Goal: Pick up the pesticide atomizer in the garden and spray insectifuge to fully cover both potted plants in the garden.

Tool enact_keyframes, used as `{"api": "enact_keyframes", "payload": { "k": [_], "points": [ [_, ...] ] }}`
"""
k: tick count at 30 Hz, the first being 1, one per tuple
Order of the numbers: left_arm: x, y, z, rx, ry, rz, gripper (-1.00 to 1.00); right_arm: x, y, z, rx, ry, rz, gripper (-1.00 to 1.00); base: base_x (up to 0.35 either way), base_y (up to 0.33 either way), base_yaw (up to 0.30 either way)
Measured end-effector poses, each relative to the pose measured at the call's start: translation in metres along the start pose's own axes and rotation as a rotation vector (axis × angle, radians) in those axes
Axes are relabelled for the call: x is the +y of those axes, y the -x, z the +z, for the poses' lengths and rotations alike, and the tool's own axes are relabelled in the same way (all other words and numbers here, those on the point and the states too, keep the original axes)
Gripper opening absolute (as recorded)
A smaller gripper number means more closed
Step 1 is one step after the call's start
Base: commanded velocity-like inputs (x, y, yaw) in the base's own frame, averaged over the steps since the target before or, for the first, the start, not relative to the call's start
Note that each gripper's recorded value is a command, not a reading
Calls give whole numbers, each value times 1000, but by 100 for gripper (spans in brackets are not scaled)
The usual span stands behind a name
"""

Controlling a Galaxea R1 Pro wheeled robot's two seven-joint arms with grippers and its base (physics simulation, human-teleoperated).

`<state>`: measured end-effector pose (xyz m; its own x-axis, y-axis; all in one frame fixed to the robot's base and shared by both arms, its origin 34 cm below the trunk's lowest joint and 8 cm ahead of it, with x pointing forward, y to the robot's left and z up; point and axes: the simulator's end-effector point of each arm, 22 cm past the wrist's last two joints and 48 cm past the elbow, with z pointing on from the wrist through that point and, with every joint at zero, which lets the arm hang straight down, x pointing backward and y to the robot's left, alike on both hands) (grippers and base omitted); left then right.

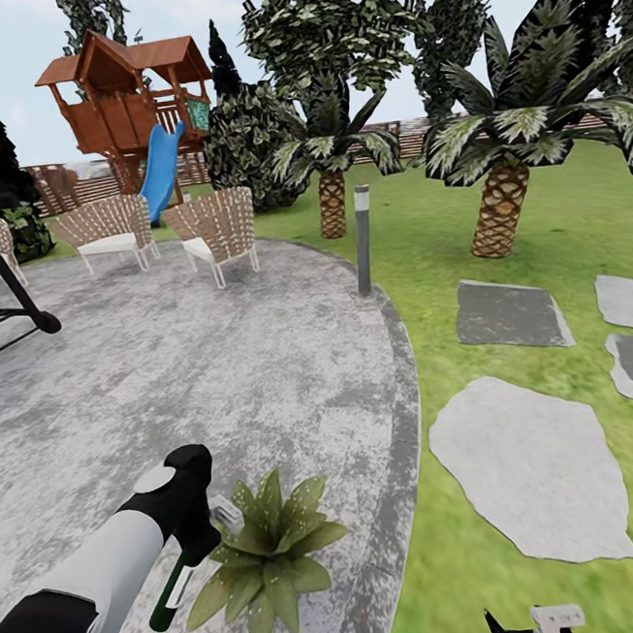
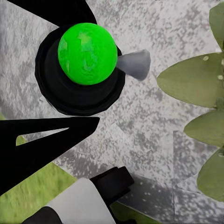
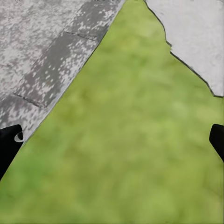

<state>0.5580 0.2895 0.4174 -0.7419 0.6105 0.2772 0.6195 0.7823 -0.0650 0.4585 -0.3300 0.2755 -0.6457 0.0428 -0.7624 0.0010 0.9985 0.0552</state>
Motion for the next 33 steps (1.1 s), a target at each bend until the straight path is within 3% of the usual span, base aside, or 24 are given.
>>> {"api": "enact_keyframes", "payload": {
  "k": [8, 15, 26, 33],
  "points": [
    [6, -7, 6, 17, 15, -5, -100, 0, 0, 0, 0, 0, 0, 100, 4, -3, 3],
    [-1, -23, 25, 47, -2, -2, -100, 0, 0, 0, 0, 0, 0, 100, 0, 0, 0],
    [-5, -17, 22, 35, -3, -1, -100, 0, 0, 0, 1, 1, 0, 100, 0, -2, 153],
    [-3, -16, 21, 33, 1, -2, -100, 0, 0, 0, 0, 1, -1, 100, -1, -219, 23]
  ]
}}
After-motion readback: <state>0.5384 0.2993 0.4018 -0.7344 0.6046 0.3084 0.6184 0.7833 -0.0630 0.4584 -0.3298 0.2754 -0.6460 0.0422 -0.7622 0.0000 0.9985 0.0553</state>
